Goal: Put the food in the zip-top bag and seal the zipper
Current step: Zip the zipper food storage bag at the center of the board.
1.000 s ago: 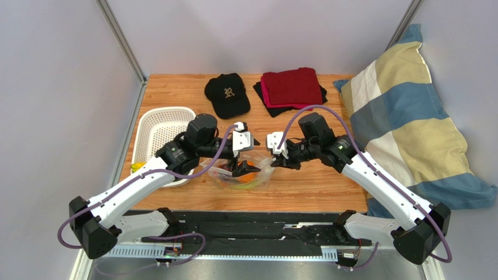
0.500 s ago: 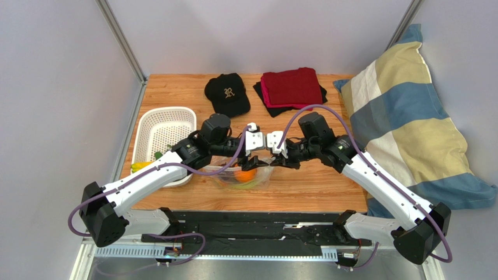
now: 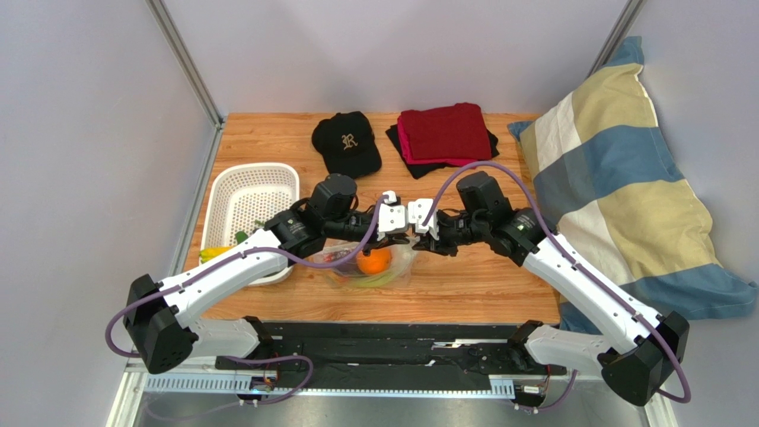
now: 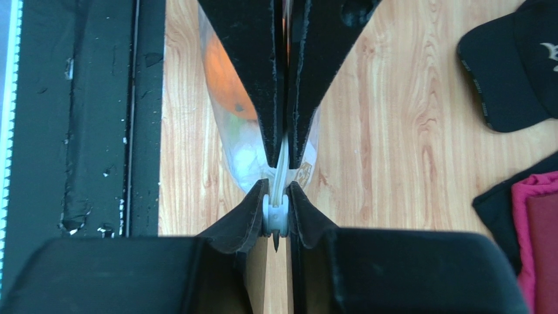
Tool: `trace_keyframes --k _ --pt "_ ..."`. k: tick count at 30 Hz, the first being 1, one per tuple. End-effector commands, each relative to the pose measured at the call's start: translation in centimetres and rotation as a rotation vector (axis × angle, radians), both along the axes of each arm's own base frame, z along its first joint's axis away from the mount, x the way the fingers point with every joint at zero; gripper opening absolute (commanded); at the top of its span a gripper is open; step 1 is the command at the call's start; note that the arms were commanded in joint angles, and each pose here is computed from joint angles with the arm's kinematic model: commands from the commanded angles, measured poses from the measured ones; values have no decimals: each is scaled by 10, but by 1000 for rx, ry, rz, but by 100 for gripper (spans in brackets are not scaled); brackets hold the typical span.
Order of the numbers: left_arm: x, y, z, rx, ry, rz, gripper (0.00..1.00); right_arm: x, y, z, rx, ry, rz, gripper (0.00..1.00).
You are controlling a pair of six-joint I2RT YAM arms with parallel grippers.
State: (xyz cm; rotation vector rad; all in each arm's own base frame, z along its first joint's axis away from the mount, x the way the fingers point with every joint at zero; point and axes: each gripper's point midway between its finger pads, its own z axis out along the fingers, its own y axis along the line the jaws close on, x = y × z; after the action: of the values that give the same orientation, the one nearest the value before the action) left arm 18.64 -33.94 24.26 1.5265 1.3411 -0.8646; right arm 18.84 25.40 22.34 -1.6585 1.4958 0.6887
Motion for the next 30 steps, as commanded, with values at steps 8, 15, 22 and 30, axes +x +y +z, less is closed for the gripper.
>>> trace_keyframes --k 8,15,22,30 --pt "2 7 26 -78 -60 49 0 5 -6 25 143 -130 -104 68" --pt "-5 9 23 -80 -50 24 0 11 0 29 231 -90 -163 58" --pt "-6 9 25 -84 -47 25 0 11 6 30 271 -67 -160 42" --pt "-6 9 23 -77 -47 19 0 13 7 28 279 -80 -162 13"
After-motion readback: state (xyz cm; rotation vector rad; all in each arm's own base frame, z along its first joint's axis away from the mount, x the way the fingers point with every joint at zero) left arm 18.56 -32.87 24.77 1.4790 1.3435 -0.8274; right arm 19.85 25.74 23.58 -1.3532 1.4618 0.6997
